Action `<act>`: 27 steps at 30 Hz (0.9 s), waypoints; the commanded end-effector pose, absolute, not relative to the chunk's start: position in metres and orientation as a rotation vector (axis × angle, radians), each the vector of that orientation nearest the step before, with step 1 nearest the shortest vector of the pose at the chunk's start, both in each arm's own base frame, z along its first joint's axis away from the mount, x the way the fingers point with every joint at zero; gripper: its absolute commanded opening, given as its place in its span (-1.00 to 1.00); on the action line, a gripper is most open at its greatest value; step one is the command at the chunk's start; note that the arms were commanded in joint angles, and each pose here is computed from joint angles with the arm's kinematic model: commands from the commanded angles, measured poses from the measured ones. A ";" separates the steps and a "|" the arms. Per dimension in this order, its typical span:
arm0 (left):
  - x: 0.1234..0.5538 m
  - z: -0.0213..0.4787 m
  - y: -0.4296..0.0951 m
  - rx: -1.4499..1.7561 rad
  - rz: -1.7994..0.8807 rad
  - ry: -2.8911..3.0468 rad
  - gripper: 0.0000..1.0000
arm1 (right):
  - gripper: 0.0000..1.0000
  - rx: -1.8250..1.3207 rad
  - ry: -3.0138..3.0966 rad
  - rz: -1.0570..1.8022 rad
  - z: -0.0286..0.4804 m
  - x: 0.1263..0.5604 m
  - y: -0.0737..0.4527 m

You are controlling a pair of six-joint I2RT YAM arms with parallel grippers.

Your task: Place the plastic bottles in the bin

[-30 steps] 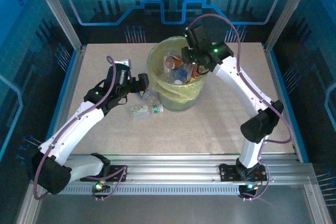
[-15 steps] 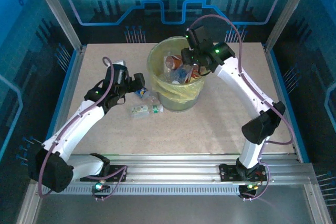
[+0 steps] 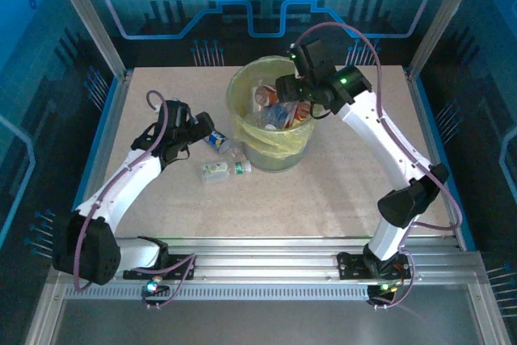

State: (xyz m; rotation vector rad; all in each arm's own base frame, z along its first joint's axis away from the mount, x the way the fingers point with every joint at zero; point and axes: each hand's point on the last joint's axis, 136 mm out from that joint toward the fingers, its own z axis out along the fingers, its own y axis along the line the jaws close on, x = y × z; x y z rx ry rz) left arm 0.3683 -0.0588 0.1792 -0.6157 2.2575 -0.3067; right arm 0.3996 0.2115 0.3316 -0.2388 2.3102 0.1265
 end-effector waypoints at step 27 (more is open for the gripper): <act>0.373 0.136 -0.081 -0.415 -0.307 2.414 0.98 | 0.99 -0.154 2.249 0.099 0.351 0.355 0.172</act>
